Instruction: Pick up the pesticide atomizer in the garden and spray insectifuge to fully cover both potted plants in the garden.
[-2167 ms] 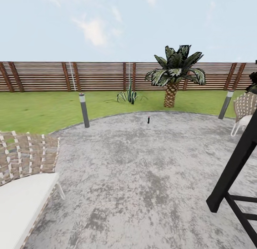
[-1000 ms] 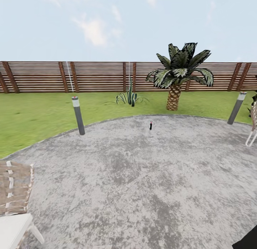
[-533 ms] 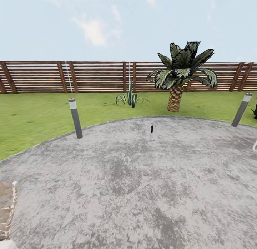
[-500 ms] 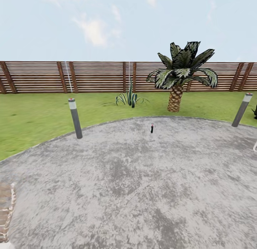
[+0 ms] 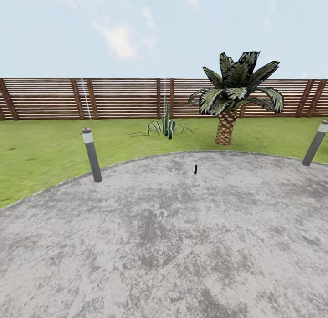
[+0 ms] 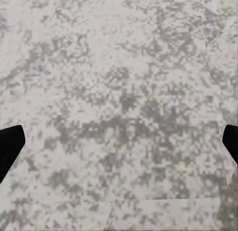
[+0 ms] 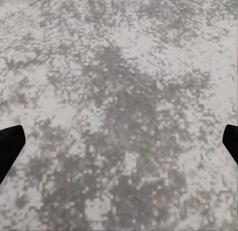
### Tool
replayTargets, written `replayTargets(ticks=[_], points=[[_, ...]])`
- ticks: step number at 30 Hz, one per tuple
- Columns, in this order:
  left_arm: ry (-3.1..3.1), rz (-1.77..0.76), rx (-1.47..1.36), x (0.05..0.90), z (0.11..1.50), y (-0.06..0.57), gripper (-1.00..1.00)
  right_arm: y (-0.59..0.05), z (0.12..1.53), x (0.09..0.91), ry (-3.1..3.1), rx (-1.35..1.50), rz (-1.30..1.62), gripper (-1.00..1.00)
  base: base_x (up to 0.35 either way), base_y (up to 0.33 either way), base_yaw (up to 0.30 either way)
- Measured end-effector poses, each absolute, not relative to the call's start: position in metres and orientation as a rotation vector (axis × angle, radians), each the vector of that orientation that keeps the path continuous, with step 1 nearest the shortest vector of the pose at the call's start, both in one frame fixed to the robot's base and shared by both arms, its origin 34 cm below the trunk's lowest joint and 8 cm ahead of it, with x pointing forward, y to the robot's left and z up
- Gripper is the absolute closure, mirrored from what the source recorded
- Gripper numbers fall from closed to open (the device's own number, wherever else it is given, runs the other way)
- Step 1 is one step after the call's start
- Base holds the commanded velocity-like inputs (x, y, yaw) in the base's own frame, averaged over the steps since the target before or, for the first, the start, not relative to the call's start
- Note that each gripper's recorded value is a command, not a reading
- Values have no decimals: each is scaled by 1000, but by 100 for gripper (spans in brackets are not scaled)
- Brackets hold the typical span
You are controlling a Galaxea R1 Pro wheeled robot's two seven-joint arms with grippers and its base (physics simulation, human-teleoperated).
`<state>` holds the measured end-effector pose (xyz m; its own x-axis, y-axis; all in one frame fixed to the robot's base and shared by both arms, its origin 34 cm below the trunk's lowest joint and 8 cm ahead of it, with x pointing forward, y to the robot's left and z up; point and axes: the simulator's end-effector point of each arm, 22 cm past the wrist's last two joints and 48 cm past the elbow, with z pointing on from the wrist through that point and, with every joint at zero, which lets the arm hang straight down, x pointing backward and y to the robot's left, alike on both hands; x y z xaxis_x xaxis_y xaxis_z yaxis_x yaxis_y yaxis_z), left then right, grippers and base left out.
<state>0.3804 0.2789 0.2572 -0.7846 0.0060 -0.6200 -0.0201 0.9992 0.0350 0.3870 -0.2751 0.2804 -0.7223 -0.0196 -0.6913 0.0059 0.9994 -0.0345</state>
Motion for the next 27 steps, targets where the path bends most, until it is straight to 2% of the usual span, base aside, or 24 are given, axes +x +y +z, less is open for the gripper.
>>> replayTargets(ticks=[27], points=[[2472,52,-10,380,257,279,-100,-275,280,387,2378,-10,-43,-100,338,0,0]])
